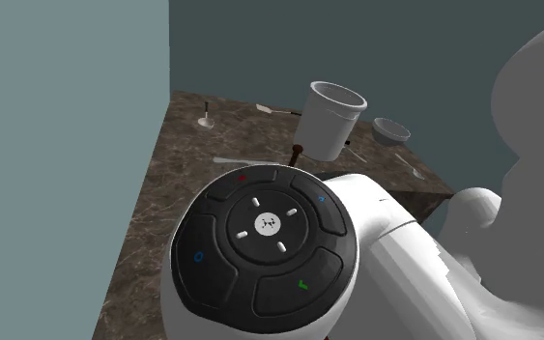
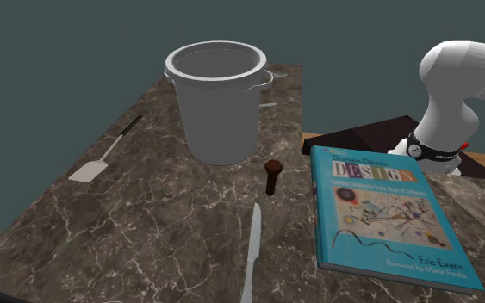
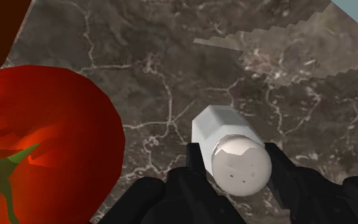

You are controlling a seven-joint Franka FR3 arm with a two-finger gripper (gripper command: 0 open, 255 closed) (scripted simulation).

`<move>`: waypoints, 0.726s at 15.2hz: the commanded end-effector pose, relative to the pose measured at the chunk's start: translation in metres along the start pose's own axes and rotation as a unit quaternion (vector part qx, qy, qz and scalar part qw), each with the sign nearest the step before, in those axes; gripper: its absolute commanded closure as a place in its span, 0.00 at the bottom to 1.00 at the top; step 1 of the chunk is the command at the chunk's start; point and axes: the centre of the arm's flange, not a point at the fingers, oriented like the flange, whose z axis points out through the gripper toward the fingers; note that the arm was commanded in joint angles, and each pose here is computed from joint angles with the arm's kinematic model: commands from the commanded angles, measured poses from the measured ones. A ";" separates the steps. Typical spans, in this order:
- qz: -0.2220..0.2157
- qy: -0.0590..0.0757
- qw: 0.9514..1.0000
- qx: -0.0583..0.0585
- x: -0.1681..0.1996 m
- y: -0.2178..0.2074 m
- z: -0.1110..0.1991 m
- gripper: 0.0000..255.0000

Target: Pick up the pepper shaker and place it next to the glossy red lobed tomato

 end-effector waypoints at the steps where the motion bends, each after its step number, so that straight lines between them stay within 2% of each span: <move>1: 0.000 0.000 1.000 0.000 0.000 0.000 0.000 1.00; 2: 0.000 0.000 1.000 0.000 0.000 0.000 0.000 1.00; 3: 0.000 0.000 1.000 0.000 0.000 0.000 0.000 0.00; 8: 0.000 0.000 1.000 0.000 0.000 0.000 0.000 0.00; 11: 0.000 0.000 1.000 0.000 0.000 0.000 -0.040 0.00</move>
